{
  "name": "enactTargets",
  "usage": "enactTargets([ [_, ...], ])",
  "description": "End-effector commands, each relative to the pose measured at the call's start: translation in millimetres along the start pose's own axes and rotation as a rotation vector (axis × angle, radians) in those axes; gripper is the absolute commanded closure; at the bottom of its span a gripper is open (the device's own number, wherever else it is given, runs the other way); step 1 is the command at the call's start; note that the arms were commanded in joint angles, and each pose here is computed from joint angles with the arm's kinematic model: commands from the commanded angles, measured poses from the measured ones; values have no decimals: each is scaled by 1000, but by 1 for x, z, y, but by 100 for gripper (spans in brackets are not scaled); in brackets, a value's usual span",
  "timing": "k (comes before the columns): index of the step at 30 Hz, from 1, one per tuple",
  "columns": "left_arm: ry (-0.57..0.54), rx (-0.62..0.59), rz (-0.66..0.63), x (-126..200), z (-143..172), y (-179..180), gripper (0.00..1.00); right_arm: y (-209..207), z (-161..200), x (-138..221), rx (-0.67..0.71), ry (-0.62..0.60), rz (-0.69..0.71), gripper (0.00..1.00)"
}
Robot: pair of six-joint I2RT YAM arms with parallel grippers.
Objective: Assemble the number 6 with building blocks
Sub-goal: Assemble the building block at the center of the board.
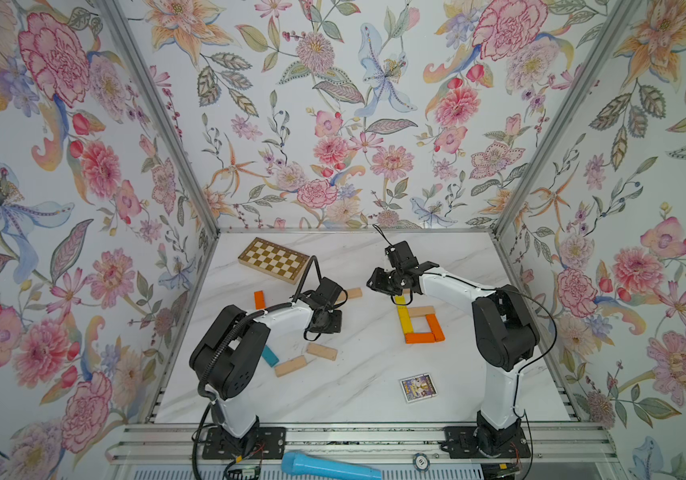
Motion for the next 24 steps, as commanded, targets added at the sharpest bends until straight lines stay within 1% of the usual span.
enactTargets([
  [1, -1, 4, 11, -2, -6, -7, 90, 3, 0, 6, 17, -7, -24, 61],
  [9, -2, -1, -16, -5, -11, -4, 92, 0, 3, 2, 17, -1, -16, 61],
  [18, -15, -6, -13, -6, -20, -6, 92, -7, 7, -5, 14, 14, 2, 61],
  [24, -32, -6, 0, 3, -25, -7, 92, -12, 9, -14, 11, 26, 13, 61],
])
Point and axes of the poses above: each gripper's point midway between its finger pads, its own x axis back along the fingers, its own y axis along the line the jaws close on, z = x × y, the point moved 2 cm from there along x, back along the fingers
